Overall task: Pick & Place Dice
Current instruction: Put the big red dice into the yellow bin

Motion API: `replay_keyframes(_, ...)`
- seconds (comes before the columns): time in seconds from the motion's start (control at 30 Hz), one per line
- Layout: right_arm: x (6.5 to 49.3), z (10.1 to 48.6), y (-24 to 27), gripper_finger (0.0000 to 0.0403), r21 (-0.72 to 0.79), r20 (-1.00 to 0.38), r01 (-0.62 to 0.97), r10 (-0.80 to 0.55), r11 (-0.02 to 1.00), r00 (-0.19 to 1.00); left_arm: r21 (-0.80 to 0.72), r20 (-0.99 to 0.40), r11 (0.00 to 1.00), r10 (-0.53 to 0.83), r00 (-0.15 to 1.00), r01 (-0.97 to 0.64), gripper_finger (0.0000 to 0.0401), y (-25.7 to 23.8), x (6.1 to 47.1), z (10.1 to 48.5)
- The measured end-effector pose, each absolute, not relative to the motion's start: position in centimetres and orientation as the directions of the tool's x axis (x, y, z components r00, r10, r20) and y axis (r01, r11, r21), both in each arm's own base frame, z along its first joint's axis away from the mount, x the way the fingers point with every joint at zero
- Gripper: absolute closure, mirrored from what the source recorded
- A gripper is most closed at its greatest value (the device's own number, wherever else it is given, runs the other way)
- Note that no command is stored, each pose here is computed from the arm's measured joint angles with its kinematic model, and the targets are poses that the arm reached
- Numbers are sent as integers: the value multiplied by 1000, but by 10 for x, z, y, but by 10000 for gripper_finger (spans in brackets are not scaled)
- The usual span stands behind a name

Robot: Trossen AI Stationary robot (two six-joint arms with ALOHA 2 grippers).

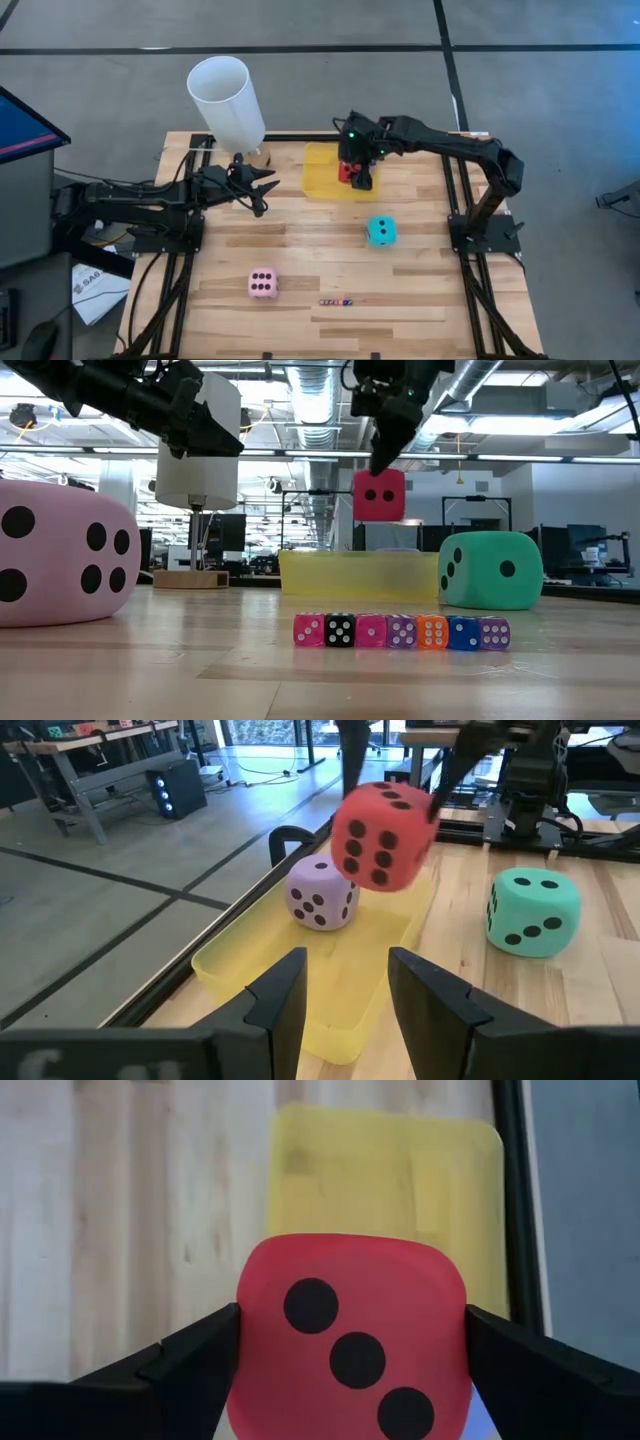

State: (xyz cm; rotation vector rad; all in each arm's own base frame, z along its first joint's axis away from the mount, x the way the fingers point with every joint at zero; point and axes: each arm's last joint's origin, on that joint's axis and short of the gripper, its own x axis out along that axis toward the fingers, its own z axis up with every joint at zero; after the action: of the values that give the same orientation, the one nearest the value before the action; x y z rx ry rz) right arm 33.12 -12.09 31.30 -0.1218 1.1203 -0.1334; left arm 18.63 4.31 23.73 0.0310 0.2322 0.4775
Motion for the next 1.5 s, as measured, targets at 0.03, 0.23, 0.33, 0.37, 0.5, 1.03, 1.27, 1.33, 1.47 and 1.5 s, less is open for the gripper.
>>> replay_keyframes(0.03, 330, 313, -124, 58, -164, -888, 54, -171, 985, 426, 84, -214, 888, 459, 862, -452, 269, 43, 186, 237)
replay_keyframes(0.23, 325, 309, -136, 57, -158, -894, 78, -176, 984, 413, 84, -214, 888, 459, 862, -452, 269, 43, 186, 237)
replay_keyframes(0.33, 324, 310, -138, 58, -169, -889, 63, -180, 984, 421, 84, -214, 888, 459, 862, -452, 269, 43, 186, 237)
replay_keyframes(0.37, 326, 310, -139, 59, -178, -882, 59, -186, 982, 433, 84, -214, 888, 459, 862, -452, 269, 43, 186, 237)
replay_keyframes(0.5, 331, 314, -143, 59, -231, -844, 22, -211, 973, 493, 84, -214, 888, 459, 862, -452, 269, 43, 186, 237)
replay_keyframes(1.03, 339, 317, -162, 57, -226, -752, -9, -168, 974, 637, 84, -214, 888, 459, 862, -452, 269, 43, 186, 237)
replay_keyframes(1.27, 350, 288, -177, 57, -188, -776, -10, -142, 982, 615, 84, -215, 888, 458, 862, -451, 269, 43, 186, 237)
replay_keyframes(1.33, 358, 282, -183, 57, -203, -759, -10, -151, 979, 633, 85, -216, 888, 459, 862, -452, 269, 43, 186, 237)
replay_keyframes(1.47, 363, 260, -191, 57, -180, -796, -24, -131, 983, 591, 85, -218, 887, 461, 860, -454, 269, 44, 186, 237)
replay_keyframes(1.5, 363, 255, -192, 57, -173, -809, -25, -128, 985, 574, 85, -218, 887, 460, 861, -453, 269, 44, 186, 237)
